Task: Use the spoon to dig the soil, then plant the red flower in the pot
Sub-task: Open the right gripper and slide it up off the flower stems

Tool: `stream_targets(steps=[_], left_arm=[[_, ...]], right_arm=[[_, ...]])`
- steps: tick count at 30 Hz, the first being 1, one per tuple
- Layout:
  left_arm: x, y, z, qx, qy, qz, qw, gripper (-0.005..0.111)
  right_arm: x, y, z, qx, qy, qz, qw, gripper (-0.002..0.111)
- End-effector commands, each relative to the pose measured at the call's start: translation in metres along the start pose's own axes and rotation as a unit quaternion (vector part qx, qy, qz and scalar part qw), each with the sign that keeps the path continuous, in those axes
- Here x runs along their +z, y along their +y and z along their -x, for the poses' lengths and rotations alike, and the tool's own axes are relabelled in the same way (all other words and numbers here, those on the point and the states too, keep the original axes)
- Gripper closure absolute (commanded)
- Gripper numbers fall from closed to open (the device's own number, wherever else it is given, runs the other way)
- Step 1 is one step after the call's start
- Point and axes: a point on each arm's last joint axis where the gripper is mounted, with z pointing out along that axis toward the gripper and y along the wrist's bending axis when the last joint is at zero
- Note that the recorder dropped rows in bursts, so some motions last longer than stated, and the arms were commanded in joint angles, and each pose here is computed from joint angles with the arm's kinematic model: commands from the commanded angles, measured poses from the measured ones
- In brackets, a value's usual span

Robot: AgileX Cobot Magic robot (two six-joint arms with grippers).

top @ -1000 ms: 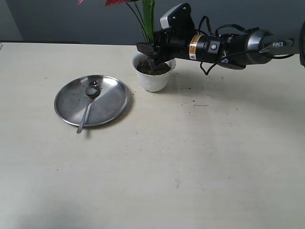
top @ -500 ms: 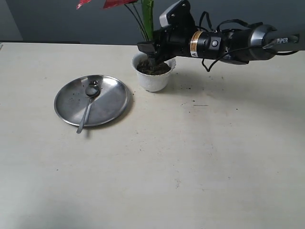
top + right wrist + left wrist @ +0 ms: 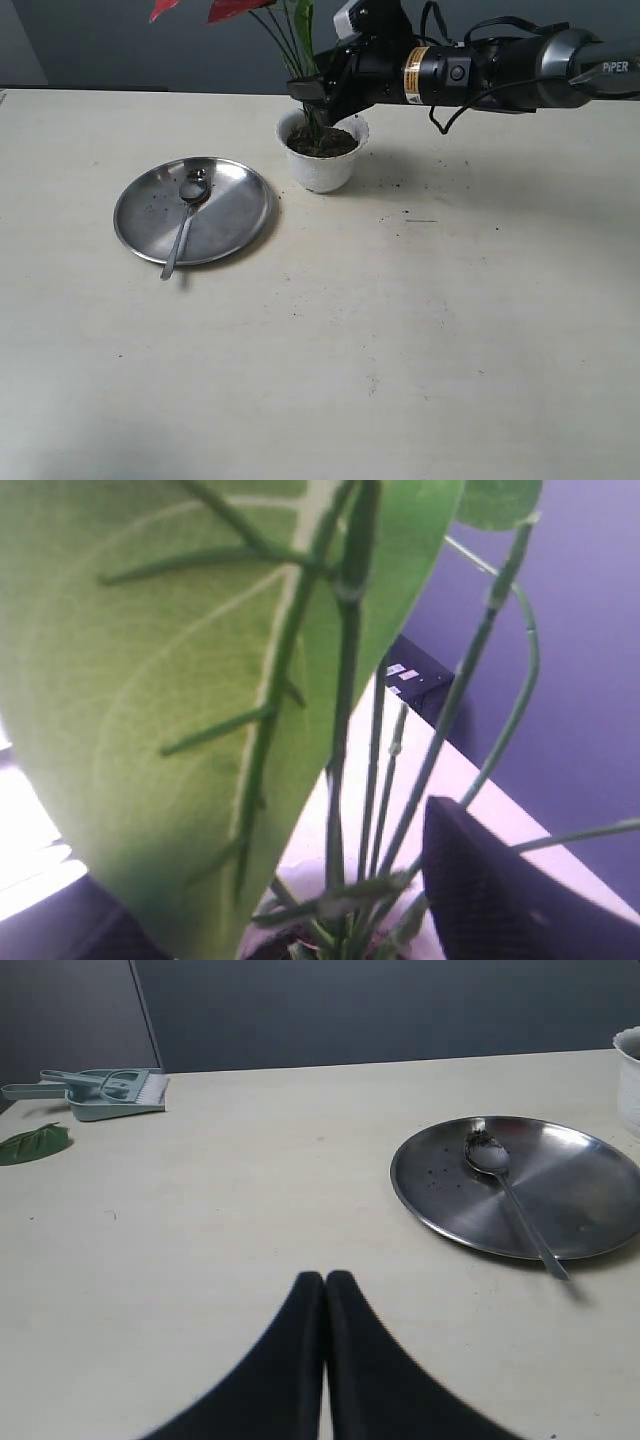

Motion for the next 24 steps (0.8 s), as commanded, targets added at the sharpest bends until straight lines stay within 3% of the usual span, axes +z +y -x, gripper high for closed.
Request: stream_targets(steps=[1,16,24], left_arm=[[0.000,0.000,-0.001,0.002,-0.004,0.001,1.000,0.106],[0.000,0.000,-0.001,0.002,-0.004,0.001,1.000,0.106],[0.000,0.000,-0.001,0.002,-0.004,0.001,1.000,0.106]], right_arm=[[-0.004,-0.003,0.004,0.006,0.004,-0.013,1.000,0.046],[-0.014,0.004,0.015,0.020,0.054,0.016,0.998,0.046],[-0.017,0.001,0.015,0.008,0.074,-0.006,0.997,0.046]])
